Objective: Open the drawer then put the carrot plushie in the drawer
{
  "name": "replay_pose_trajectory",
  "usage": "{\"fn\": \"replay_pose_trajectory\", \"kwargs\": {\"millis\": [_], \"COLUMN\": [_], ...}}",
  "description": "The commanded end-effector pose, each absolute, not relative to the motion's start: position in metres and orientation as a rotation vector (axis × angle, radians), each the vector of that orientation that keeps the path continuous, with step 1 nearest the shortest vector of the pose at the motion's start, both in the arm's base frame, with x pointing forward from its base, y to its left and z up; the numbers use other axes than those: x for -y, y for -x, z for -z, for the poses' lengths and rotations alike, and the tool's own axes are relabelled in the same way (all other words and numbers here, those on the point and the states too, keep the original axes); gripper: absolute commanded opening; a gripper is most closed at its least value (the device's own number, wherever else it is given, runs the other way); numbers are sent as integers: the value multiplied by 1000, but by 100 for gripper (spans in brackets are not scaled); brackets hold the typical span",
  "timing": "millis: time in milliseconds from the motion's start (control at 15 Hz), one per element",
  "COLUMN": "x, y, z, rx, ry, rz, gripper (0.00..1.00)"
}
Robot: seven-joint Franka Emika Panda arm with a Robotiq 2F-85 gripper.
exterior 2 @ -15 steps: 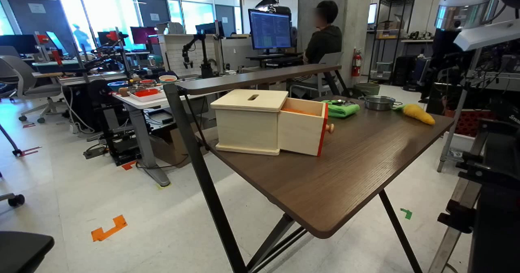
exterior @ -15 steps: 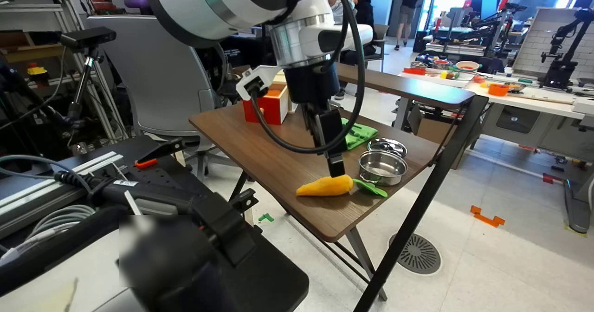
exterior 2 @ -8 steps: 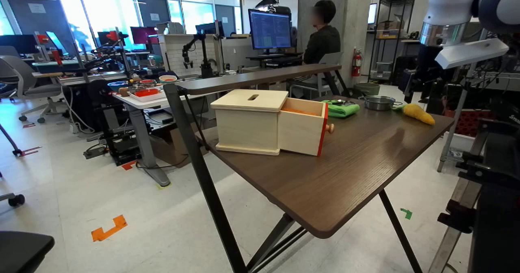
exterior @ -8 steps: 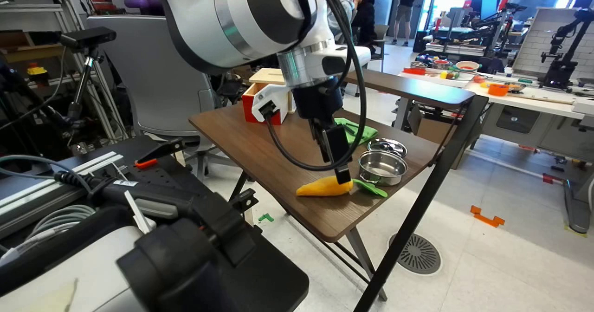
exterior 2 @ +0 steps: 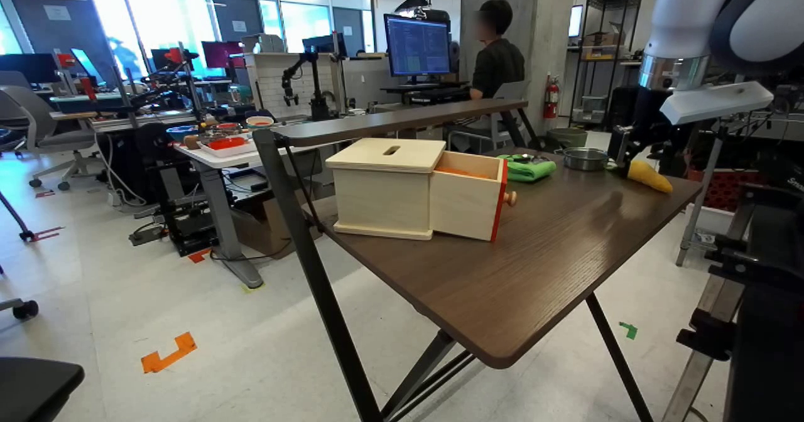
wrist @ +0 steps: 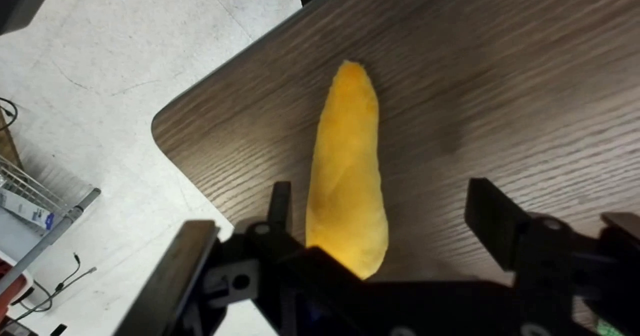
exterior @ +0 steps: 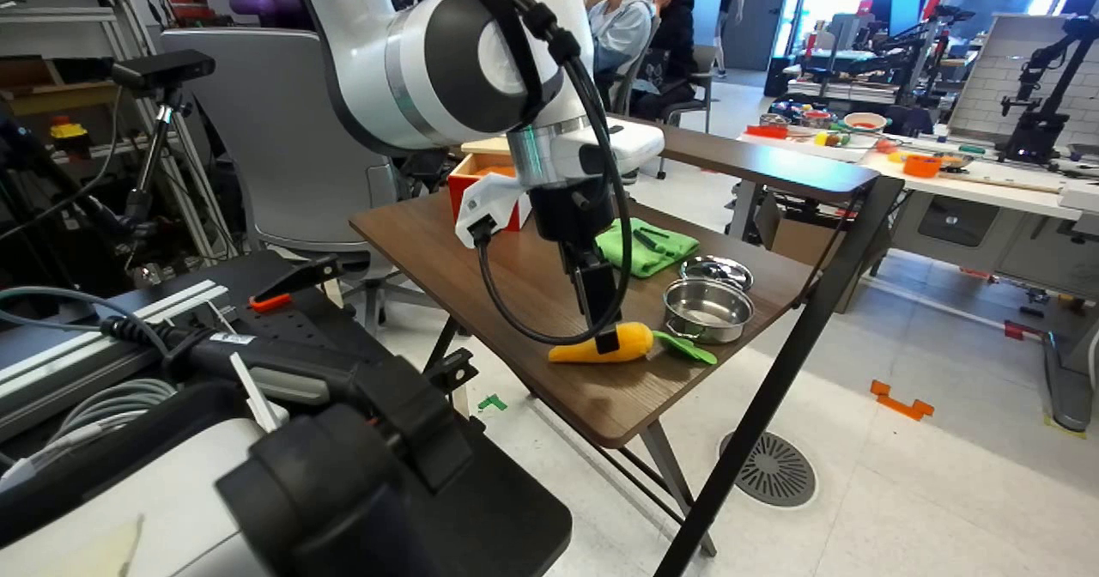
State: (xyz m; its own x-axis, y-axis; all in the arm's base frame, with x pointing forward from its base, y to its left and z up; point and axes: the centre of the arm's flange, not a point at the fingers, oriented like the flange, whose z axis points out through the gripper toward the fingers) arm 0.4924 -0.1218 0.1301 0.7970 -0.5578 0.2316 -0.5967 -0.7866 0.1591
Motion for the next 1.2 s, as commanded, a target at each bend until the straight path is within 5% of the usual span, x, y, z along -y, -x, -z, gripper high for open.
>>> {"fn": "replay_pose_trajectory", "kwargs": {"millis": [0,467,1133], "x": [130,133,68], "y": [-496,-492,-524], "z": [-123,-132,-240], "rx": [936,992,720], "ry": [-2787,-2834,-2943], "rz": [-256,-242,-531], "gripper": [56,3,2]}}
